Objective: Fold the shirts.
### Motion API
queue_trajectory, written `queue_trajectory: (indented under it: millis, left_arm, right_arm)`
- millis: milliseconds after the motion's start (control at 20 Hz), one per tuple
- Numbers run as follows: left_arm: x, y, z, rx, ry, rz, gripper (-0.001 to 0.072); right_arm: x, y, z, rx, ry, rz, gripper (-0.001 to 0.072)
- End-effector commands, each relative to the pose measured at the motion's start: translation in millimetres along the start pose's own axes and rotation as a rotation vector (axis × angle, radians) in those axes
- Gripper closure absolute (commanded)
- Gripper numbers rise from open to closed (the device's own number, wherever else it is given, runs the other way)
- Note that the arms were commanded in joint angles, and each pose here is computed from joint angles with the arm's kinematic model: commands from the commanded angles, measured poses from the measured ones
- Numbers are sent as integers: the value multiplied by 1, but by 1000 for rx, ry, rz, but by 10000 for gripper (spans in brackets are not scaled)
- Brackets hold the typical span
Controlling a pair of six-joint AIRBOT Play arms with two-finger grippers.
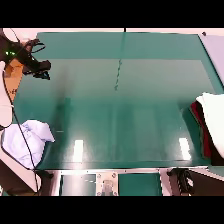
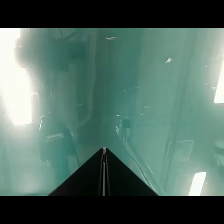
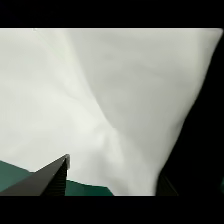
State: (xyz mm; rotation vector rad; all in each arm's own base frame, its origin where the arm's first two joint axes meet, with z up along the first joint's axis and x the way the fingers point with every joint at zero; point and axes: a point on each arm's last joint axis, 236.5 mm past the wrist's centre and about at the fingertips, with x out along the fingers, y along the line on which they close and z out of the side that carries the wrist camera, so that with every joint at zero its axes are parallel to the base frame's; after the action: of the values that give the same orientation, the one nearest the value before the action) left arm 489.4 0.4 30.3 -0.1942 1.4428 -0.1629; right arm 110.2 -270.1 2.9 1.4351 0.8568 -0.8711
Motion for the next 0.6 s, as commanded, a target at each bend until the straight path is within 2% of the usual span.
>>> queue_trajectory:
  millis: [0,100,200,300,350,450,500,550]
  left_arm:
    - [0,-1,2,1,-9,-4,684]
    - [0,-1,3,1,-11,-3,685]
    - [0,0,3,21,-12,-3,685]
    - [-1,-1,2,26,-8,-3,685]
    - [-2,-1,-1,26,3,-4,685]
    - [-3,-3,-14,25,54,-11,685]
    - [-7,-5,-16,30,58,-11,685]
    - [-15,-8,-16,39,40,-9,685]
  right_arm:
    - [7,-45,-19,24,74,-163,144]
    - [-25,-69,-27,105,114,-324,180]
    - [-52,-45,-24,145,106,-302,439]
    - [-69,1,-20,121,82,-239,445]
    - [-74,28,-16,73,58,-205,451]
    - [-70,83,-20,-96,50,-158,647]
    - [-61,110,-27,-198,44,-145,695]
    - [-49,138,-36,-300,32,-120,695]
